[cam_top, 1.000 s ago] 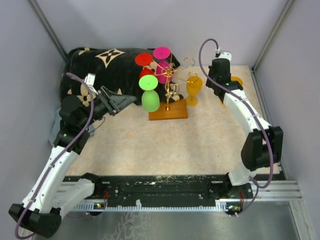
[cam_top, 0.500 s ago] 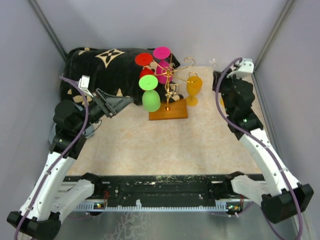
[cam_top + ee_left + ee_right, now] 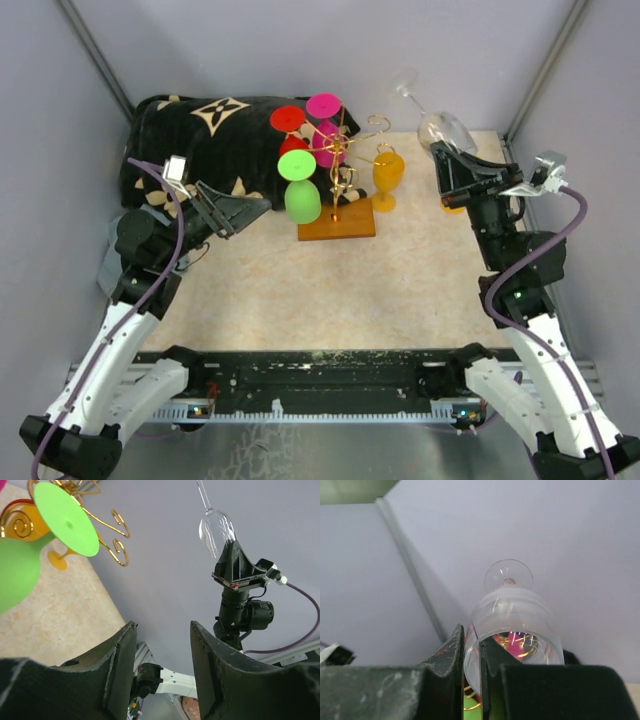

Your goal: Place the wine glass upside down on the wine glass rack

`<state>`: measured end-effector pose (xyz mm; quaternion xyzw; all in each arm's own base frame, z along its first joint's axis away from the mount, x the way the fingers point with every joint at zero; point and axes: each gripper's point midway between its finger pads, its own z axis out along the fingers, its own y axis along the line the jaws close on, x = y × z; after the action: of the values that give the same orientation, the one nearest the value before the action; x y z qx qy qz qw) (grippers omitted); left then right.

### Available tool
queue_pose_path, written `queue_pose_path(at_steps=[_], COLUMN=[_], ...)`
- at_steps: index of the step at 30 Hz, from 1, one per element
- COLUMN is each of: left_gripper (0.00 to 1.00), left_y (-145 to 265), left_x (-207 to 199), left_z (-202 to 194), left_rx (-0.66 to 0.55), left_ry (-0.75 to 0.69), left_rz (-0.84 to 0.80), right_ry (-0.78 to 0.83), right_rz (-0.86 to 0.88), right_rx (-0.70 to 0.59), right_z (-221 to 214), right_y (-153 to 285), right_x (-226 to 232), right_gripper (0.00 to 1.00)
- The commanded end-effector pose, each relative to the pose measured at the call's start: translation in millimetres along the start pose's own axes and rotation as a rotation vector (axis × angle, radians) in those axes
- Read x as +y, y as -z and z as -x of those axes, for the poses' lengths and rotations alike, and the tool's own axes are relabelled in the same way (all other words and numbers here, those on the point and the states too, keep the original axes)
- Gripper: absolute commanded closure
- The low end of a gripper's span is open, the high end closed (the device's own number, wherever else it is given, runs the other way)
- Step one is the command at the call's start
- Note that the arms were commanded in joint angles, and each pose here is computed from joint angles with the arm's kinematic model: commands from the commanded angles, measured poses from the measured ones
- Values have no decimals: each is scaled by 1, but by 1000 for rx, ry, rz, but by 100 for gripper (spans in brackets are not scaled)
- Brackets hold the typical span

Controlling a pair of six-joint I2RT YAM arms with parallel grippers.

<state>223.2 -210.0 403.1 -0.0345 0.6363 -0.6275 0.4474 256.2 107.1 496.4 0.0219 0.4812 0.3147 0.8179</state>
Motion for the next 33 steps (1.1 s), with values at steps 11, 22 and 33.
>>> queue_pose_path(at_steps=[11, 22, 33], left_gripper=[44, 42, 42], left_y=[16, 37, 49], left_x=[-75, -90, -111], left_z=[0, 13, 24], left_rx=[14, -52, -47], left_ry=[48, 237, 282], left_rz=[-413, -697, -892], right_ry=[-427, -663, -731], right_rz=[864, 1146, 1157], right_rx=[63, 93, 110], right_z=[31, 36, 15], right_y=[23, 49, 55], right_x=[150, 165, 159], right_gripper=[100, 100, 100])
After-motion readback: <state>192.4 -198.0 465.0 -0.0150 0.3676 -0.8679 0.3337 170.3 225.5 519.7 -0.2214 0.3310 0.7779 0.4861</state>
